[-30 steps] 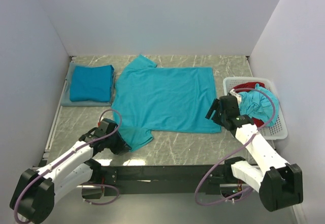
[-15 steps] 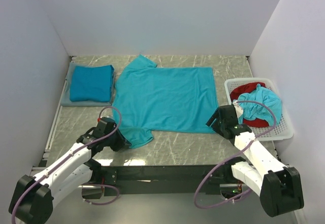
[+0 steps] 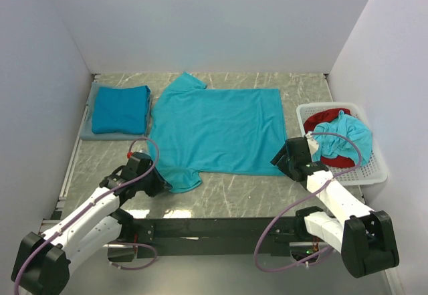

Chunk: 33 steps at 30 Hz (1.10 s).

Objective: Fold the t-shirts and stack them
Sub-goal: Fold the tshirt

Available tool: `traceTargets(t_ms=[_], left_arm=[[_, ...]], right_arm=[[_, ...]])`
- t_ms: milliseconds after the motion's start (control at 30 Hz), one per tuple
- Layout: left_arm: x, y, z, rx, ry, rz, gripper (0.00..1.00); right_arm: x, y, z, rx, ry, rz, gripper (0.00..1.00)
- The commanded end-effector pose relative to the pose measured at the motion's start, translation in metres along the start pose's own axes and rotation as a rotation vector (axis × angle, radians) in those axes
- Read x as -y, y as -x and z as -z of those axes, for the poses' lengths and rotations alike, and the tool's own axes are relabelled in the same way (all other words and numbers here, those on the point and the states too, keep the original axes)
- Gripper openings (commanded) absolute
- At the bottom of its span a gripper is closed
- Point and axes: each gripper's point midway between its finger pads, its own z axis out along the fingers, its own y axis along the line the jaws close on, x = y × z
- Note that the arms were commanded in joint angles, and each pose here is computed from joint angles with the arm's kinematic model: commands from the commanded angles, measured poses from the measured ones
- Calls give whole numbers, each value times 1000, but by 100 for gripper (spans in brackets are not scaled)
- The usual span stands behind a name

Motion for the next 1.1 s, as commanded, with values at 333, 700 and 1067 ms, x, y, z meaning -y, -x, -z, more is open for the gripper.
traceTargets(t_ms=[333,700,1067], left_arm=[[12,8,6,35,-35,-29,0],[11,9,9,51,-45,-28,1],[12,13,12,71,-40,-20,1]], right_arm=[[14,-6,20,-7,-60,31,70],[14,-21,-1,8,-110,15,66],[12,-21,-12,16,-144,6,54]])
